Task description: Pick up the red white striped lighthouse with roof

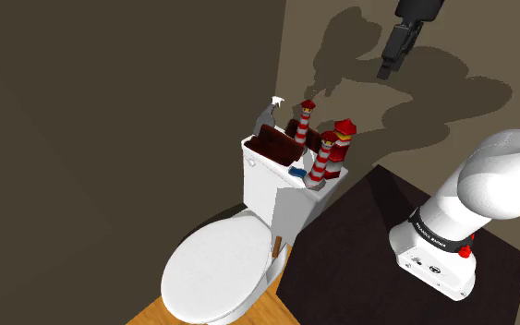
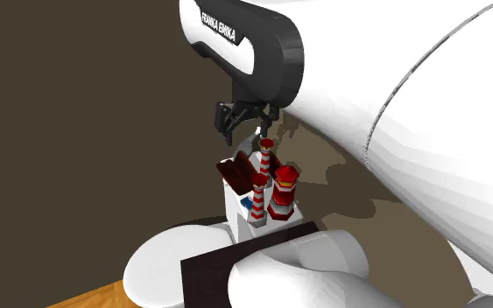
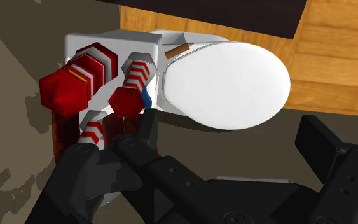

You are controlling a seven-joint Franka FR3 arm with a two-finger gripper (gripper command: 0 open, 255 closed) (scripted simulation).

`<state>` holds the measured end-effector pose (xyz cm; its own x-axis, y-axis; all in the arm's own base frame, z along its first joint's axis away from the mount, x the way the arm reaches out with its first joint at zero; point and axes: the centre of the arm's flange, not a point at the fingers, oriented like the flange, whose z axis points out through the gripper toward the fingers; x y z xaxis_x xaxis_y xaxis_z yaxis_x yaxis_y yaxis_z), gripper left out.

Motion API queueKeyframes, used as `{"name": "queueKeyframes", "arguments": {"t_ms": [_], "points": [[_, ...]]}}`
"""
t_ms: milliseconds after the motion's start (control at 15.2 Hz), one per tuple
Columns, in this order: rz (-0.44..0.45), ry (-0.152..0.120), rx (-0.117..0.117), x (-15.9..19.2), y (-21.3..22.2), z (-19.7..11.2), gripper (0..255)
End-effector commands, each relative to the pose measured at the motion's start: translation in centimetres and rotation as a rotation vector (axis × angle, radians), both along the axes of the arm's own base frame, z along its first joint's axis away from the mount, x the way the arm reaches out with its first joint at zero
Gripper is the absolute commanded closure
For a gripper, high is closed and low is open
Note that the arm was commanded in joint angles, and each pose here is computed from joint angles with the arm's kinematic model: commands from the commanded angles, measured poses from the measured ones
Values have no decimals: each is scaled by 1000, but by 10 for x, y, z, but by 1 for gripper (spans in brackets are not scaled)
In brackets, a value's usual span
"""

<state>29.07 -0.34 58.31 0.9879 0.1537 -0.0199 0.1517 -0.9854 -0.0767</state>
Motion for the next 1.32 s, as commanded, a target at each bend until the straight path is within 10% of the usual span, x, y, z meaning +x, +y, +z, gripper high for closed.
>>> {"name": "queueKeyframes", "arguments": {"t_ms": [0,1254], "points": [[0,0,0,0,0,0,0],[196,-260,279,47,-128,-233,0]]}}
